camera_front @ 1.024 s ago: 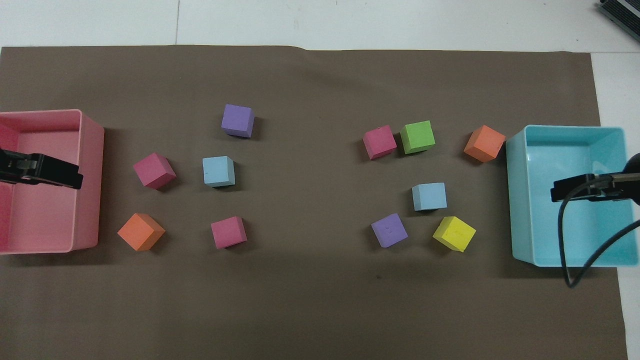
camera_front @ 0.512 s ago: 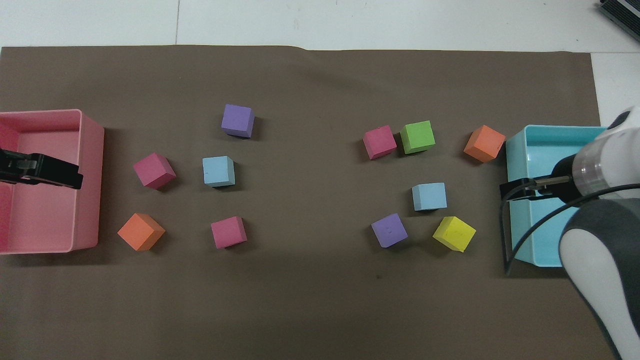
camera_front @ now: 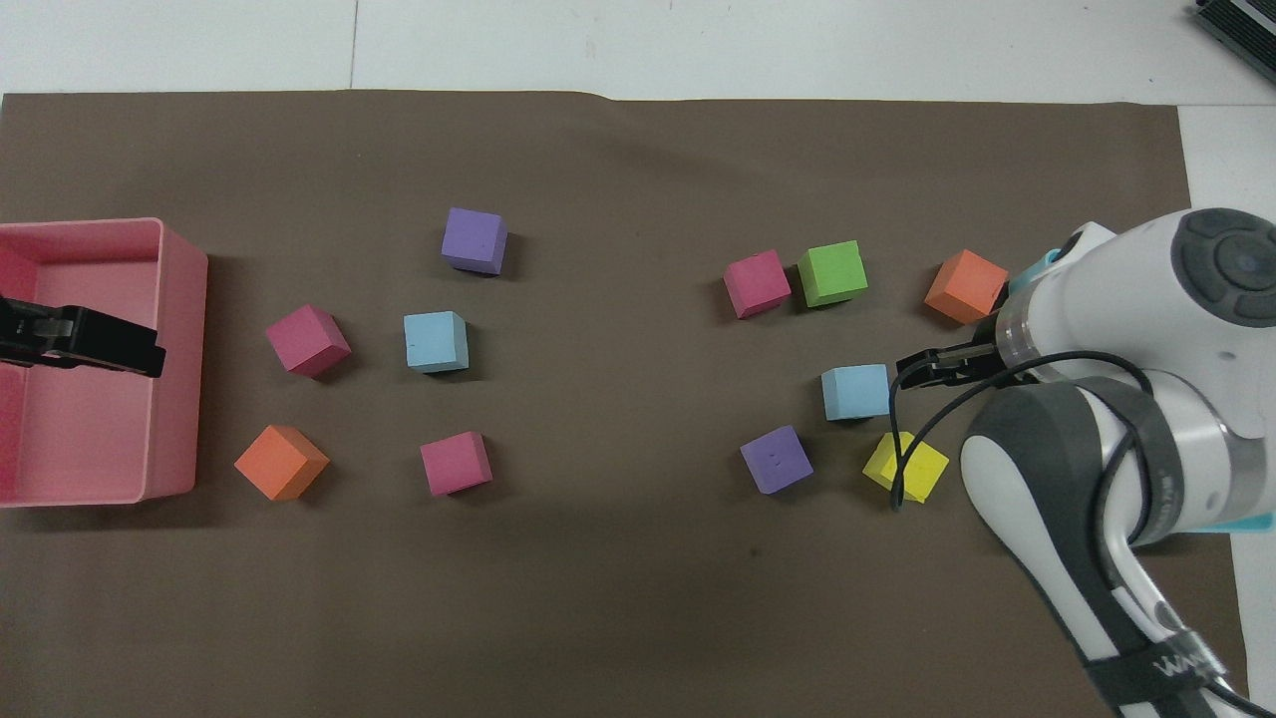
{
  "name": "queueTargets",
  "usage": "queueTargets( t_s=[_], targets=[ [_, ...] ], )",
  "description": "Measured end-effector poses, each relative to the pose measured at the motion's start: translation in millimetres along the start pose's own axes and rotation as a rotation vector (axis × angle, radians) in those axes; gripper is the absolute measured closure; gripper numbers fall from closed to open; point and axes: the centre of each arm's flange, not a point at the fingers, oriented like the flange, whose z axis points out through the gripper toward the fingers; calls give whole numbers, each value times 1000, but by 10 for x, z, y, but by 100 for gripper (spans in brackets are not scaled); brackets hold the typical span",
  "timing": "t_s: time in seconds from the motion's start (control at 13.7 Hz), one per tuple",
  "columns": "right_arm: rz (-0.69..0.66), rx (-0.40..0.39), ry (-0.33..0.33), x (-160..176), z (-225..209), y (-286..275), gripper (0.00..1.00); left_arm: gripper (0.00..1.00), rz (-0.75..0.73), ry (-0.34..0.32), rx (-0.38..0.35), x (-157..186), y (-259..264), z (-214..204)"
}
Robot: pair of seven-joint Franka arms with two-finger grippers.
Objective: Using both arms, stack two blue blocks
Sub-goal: 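Reach the right gripper over the light blue cube near the yellow cube, then lower the right gripper and close it on the light blue cube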
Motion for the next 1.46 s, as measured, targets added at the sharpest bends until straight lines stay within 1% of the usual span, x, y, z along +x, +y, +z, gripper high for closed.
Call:
queueTargets(
  t_s=[0.29,0.51,0.88,1.24,1.46],
  targets=[
    [-10,1,8,13,303,-59,0,0,0,0,0,0,0,0],
    [-19,3,32,49,569,-113,0,0,0,0,0,0,0,0],
    [-14,39,26,106,993,-246,0,0,0,0,0,0,0,0],
    [-13,43,34,28,1267,-273,0,0,0,0,0,0,0,0],
    [-8,51,42,16,1334,-291,0,0,0,0,0,0,0,0]
  ],
)
